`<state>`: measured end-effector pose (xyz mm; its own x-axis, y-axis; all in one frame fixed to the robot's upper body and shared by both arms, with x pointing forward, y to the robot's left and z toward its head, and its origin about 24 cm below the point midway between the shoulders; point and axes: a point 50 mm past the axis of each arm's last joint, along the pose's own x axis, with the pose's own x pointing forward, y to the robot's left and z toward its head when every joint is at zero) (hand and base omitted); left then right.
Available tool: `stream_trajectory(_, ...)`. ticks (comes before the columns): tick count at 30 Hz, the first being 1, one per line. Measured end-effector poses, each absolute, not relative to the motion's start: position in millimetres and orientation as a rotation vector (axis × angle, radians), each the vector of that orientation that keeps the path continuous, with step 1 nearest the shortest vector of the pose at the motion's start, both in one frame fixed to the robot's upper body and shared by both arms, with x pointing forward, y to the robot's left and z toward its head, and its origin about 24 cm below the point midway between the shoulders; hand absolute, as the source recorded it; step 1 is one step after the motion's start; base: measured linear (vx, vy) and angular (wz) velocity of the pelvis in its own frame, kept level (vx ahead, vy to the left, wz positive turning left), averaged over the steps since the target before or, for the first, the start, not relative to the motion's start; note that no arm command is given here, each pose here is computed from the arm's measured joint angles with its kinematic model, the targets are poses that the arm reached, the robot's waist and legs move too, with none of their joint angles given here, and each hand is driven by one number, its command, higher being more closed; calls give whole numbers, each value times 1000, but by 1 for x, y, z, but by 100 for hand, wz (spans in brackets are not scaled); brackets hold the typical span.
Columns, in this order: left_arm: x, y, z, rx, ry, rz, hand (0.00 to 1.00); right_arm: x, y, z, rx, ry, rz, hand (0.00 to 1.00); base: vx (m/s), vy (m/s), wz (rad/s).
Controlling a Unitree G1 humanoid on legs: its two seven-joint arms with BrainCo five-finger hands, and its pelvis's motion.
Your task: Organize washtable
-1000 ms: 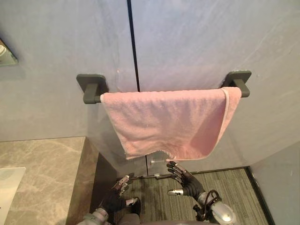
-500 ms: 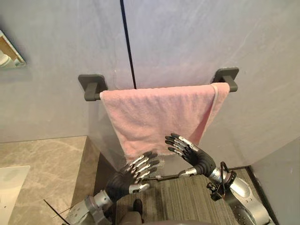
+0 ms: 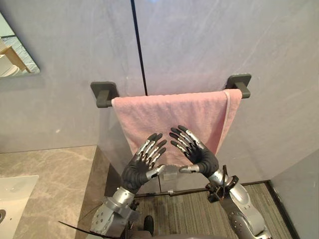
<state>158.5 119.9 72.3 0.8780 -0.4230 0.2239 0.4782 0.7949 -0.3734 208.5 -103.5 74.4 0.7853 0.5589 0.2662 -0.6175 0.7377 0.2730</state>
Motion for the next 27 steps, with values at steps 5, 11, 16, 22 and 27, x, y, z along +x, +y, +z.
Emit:
stream_trajectory(5,176,125,65,-330,-136,-375,0,229,-108,66,320,-143,519,0,0,-1,-1)
stream_trajectory(11,196,136,65,-221,-160,-246,0,249,-123,74,273,-182,392,0,1,-3,-1)
stream_trajectory(16,204,144,66,-188,-174,-173,0,257,-136,66,254,-151,313,0,-4,-8,-3)
stream_trajectory(22,210,161,66,-150,-197,-20,0,261,-152,71,252,-176,232,0,-5,-5,-4)
stream_trajectory(27,210,165,66,-143,-198,15,0,262,-156,72,271,-195,200,0,0,0,0)
